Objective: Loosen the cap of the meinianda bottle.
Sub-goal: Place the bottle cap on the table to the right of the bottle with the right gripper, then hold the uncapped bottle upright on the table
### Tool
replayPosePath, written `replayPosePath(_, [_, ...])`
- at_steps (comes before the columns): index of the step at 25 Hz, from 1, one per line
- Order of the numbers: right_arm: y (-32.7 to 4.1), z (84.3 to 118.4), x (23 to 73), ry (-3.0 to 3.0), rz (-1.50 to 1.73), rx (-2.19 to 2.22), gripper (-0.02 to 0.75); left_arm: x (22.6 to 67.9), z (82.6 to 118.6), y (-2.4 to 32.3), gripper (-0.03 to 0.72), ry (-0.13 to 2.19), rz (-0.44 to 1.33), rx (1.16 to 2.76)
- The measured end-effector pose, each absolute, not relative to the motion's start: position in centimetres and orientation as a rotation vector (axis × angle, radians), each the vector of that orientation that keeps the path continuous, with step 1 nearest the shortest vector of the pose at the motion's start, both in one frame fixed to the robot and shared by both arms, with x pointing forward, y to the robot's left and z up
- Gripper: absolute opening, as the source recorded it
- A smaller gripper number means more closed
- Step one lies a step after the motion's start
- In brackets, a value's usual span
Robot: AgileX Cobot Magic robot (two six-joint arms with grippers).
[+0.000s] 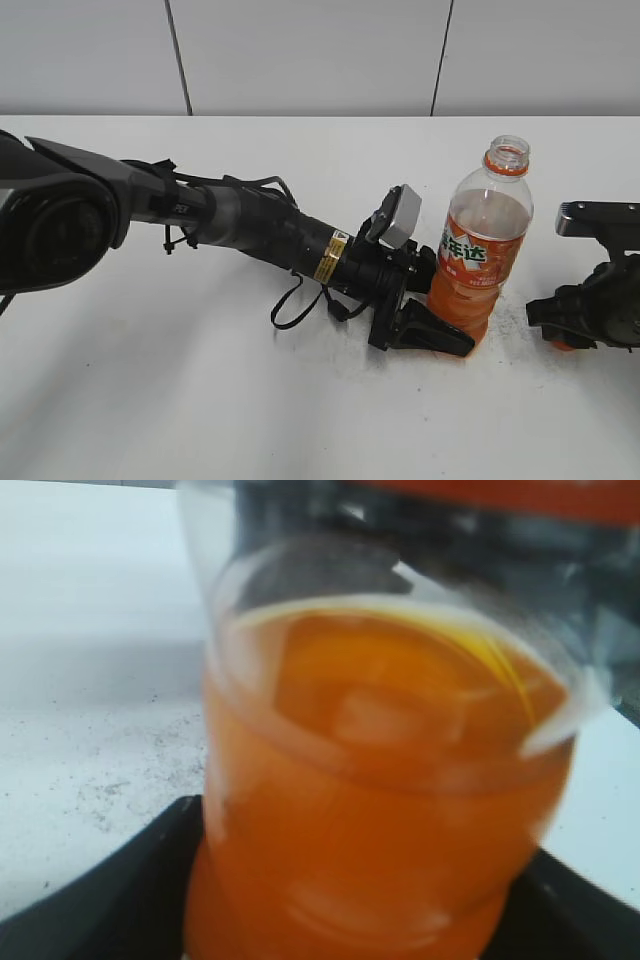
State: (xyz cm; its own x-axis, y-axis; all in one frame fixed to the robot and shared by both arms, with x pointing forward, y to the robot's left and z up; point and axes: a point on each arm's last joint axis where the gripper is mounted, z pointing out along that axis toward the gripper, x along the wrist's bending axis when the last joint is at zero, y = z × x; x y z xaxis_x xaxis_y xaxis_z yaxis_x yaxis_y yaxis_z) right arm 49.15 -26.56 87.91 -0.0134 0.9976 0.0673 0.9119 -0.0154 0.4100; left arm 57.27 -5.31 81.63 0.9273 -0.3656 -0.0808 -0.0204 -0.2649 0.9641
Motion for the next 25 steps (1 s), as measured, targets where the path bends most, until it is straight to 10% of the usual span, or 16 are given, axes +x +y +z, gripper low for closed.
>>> replayPosePath(9, [-26.5, 87.9, 49.0, 1.971, 0.506, 2.096, 0.509, 57.3, 81.6, -5.3, 0.568, -0.287, -0.338, 1.817])
replayPosePath(25, [-26.2, 91.1, 48.1, 1.955, 0.584, 2.119, 0.527, 58.7, 81.2, -3.2, 0.656, -0.260, -0.367, 1.871])
